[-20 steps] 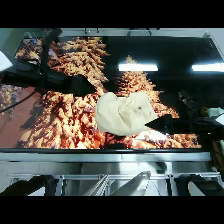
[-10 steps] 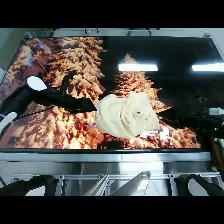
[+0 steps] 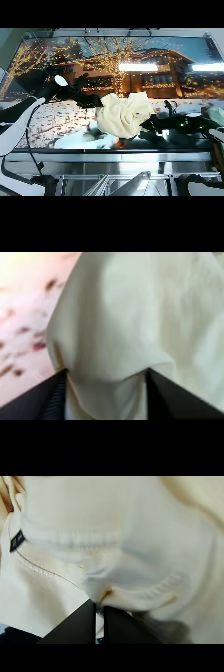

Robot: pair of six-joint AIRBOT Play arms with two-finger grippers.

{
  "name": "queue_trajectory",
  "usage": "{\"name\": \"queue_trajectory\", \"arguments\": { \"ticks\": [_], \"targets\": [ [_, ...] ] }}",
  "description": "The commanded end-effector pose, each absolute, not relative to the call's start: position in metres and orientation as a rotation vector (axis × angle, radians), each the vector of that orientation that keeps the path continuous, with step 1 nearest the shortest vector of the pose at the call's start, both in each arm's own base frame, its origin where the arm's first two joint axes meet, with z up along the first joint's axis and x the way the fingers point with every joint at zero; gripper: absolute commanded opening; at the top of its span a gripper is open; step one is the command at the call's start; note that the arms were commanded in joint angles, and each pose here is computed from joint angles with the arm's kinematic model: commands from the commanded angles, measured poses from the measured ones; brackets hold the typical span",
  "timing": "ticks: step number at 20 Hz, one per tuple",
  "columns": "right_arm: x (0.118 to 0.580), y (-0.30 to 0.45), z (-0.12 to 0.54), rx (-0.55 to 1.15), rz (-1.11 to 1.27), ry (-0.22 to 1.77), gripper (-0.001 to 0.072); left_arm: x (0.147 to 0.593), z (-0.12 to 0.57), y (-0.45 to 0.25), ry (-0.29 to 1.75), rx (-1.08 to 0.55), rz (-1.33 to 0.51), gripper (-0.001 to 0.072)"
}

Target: Fold the shirts.

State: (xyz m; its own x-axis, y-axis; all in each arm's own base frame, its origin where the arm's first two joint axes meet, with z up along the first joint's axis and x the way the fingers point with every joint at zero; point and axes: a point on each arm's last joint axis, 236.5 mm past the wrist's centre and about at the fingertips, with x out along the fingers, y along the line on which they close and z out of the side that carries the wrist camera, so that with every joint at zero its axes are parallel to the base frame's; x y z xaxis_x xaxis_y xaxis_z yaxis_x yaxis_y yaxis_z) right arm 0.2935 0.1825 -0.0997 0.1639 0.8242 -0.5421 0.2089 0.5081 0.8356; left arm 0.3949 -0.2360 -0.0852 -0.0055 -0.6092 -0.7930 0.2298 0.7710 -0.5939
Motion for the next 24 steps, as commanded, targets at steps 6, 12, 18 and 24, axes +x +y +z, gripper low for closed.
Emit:
{"name": "queue_trajectory", "arguments": {
  "ticks": [6,12,18,24],
  "targets": [
    [0.351,0.201,0.086,0.944,0.980,1.010,0.0020,0.421,0.045,-0.276,1.252,-0.314,-0.933,0.0005],
    [0.323,0.142,0.326,0.676,0.994,0.427,0.0020,0.383,0.296,-0.225,0.700,-0.205,-0.919,0.0005],
    [0.251,0.155,0.421,0.519,1.025,0.094,0.0020,0.288,0.410,-0.203,0.312,-0.160,-0.859,0.0006],
    [0.320,0.158,0.325,0.471,0.944,0.390,0.0020,0.330,0.285,-0.194,0.555,-0.200,-0.759,0.0006]
  ]
}}
